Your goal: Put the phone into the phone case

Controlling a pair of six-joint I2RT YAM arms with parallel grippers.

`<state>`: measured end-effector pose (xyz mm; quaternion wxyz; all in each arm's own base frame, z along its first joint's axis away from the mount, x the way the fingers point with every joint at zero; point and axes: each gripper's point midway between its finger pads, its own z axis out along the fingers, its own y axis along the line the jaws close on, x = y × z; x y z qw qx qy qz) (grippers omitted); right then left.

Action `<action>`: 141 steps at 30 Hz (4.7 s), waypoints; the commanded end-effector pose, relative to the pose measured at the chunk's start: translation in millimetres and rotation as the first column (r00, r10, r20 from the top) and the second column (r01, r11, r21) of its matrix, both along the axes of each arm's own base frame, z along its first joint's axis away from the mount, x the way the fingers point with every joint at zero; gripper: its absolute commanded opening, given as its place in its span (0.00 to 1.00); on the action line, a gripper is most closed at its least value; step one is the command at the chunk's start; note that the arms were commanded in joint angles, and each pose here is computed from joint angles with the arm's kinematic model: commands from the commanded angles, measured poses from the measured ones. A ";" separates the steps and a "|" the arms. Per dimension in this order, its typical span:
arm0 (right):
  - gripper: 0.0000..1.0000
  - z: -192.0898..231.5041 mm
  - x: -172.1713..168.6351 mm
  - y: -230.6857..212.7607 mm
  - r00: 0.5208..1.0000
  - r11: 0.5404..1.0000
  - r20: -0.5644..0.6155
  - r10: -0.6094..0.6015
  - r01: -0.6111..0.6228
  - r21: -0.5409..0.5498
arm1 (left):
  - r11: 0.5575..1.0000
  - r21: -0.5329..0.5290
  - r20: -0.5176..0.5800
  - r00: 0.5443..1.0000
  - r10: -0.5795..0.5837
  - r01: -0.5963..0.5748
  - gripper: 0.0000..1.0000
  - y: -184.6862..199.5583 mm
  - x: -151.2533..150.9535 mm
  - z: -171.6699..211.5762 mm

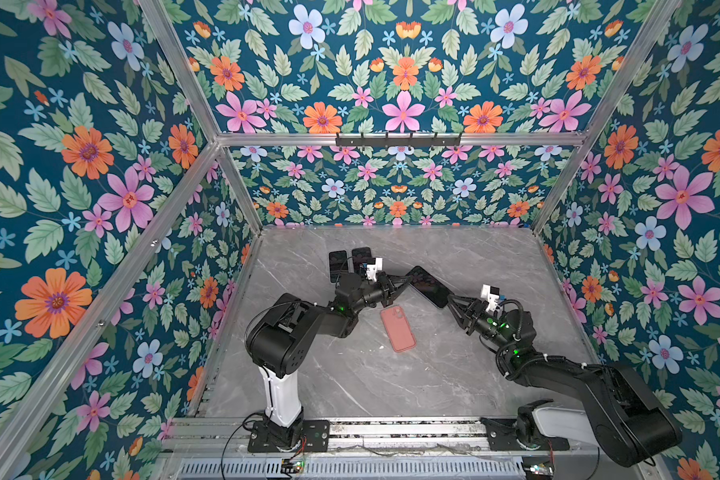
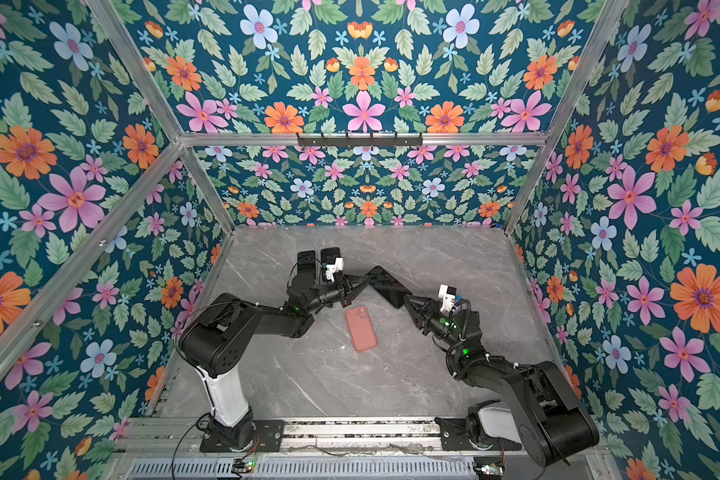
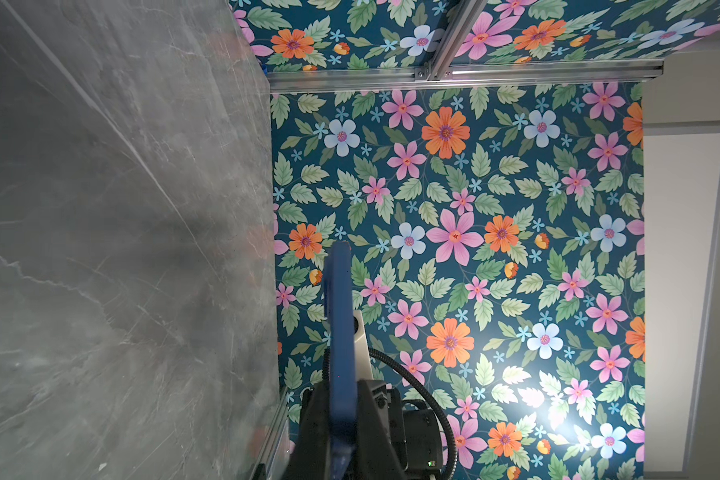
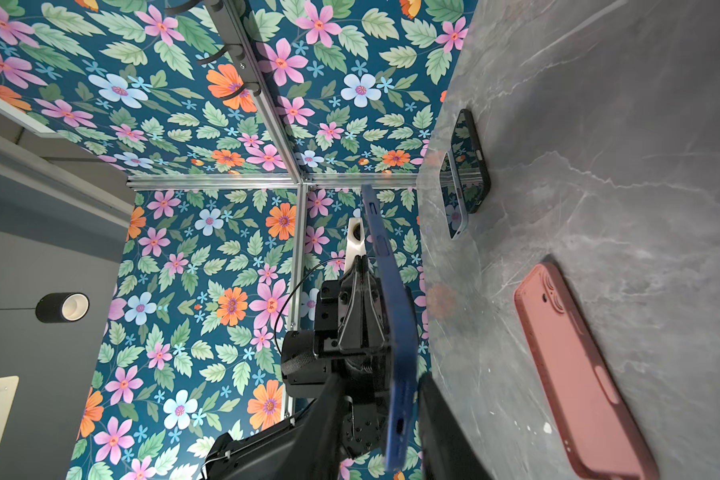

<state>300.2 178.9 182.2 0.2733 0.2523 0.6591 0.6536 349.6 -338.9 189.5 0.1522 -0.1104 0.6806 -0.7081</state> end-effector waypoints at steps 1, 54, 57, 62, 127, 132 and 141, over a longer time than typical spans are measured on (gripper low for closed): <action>0.27 19.6 -0.6 0.7 0.998 0.999 0.065 0.005 -0.008 0.039 | 0.999 -0.042 0.054 0.999 0.001 0.001 0.07 0.2 -0.2 15.5; 0.04 13.7 1.6 4.1 0.999 1.000 0.024 0.022 -0.022 0.015 | 0.999 -0.037 0.046 0.999 -0.009 0.011 0.09 -3.4 -5.3 12.1; 0.03 12.8 1.2 4.0 1.000 1.000 0.012 0.022 -0.023 0.011 | 0.999 -0.031 0.052 0.999 -0.007 0.008 0.18 -2.4 -6.5 10.8; 0.02 9.1 -0.8 3.3 1.000 1.000 -0.011 0.022 -0.022 -0.012 | 0.998 0.070 0.050 0.999 0.004 -0.007 0.49 3.9 -10.9 -10.2; 0.00 -33.8 -7.1 11.6 0.981 0.959 -0.163 0.104 -0.143 -0.244 | 0.038 0.992 -0.103 0.961 -0.258 0.117 0.32 65.3 -0.1 -162.8; 0.00 -36.6 -6.4 12.6 0.978 0.958 -0.174 0.111 -0.152 -0.244 | 0.031 0.993 -0.105 0.963 -0.247 0.116 0.27 70.2 -3.5 -162.6; 0.00 -42.9 -7.4 16.0 0.973 0.956 -0.190 0.131 -0.174 -0.234 | 0.044 0.987 -0.141 0.967 -0.212 0.154 0.25 79.6 -20.8 -171.2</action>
